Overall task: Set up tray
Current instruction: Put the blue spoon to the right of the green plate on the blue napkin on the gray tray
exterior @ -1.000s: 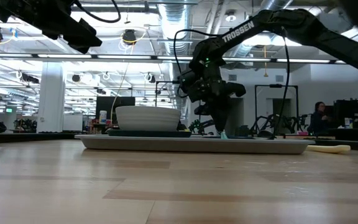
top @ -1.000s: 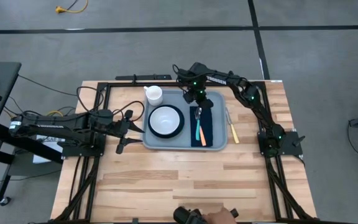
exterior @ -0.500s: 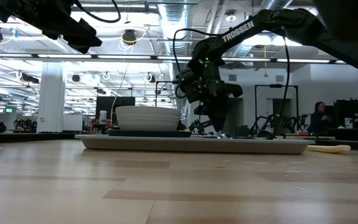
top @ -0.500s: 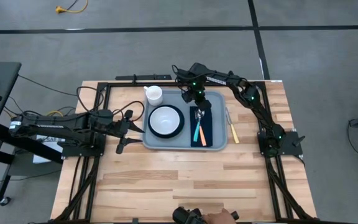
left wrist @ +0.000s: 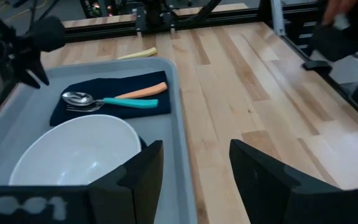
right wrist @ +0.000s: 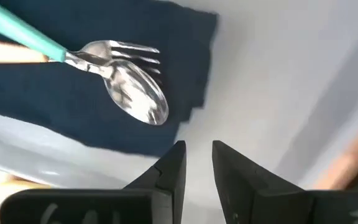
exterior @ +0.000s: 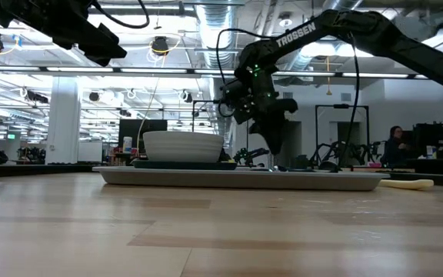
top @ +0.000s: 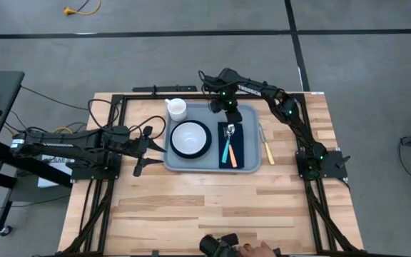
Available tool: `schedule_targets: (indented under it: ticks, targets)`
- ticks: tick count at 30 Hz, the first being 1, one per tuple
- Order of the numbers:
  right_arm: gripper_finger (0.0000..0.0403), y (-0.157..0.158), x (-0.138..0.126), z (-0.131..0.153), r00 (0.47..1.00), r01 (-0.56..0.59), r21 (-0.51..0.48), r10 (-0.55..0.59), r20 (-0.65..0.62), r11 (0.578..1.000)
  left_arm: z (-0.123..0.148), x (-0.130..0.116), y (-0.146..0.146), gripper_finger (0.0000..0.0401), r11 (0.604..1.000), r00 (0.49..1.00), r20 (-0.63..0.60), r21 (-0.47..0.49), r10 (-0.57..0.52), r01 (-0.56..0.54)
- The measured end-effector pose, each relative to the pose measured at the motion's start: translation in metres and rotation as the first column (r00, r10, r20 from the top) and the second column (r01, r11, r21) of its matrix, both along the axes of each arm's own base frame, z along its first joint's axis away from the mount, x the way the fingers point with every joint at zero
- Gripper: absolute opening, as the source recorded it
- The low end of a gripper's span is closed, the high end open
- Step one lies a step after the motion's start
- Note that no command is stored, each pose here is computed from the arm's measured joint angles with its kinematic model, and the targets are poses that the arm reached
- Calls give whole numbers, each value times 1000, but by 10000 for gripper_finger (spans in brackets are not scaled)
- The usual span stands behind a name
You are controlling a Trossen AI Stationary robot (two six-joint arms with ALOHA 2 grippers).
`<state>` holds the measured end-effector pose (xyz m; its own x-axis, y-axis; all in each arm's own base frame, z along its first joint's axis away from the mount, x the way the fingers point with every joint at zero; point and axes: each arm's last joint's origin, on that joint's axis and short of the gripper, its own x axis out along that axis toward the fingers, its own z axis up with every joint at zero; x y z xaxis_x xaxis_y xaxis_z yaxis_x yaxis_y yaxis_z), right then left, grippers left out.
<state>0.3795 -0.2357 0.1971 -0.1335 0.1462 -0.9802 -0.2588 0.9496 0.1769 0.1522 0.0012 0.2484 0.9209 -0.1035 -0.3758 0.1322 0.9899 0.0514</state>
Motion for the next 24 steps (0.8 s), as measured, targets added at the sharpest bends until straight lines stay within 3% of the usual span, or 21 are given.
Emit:
schedule_targets:
  ticks: [6, 9, 14, 18, 20, 24]
  targets:
    - [71, -5, -7, 33, 976, 211, -43, -208, 57, 977, 0, 0, 2, 176, 998, 998, -3, 2, 59, -59]
    - [71, -4, -14, 53, 941, 325, -32, -321, 104, 945, 0, 0, 2, 176, 998, 998, -2, -1, 56, -56]
    - [71, -1, -27, 86, 841, 487, 158, -510, 179, 859, -2, 1, -1, 176, 999, 1000, 18, -30, -11, 12]
    - [71, 12, -26, 90, 757, 604, 257, -644, 108, 754, -21, 2, -3, 176, 995, 997, 33, -59, -75, 77]
    - [71, 23, -24, 84, 724, 664, 231, -689, 43, 711, -31, 2, -3, 176, 995, 996, 47, -72, -71, 75]
    - [71, 46, -21, 68, 674, 738, 85, -738, -32, 670, -49, 0, -3, 176, 992, 998, 38, -111, -56, 59]
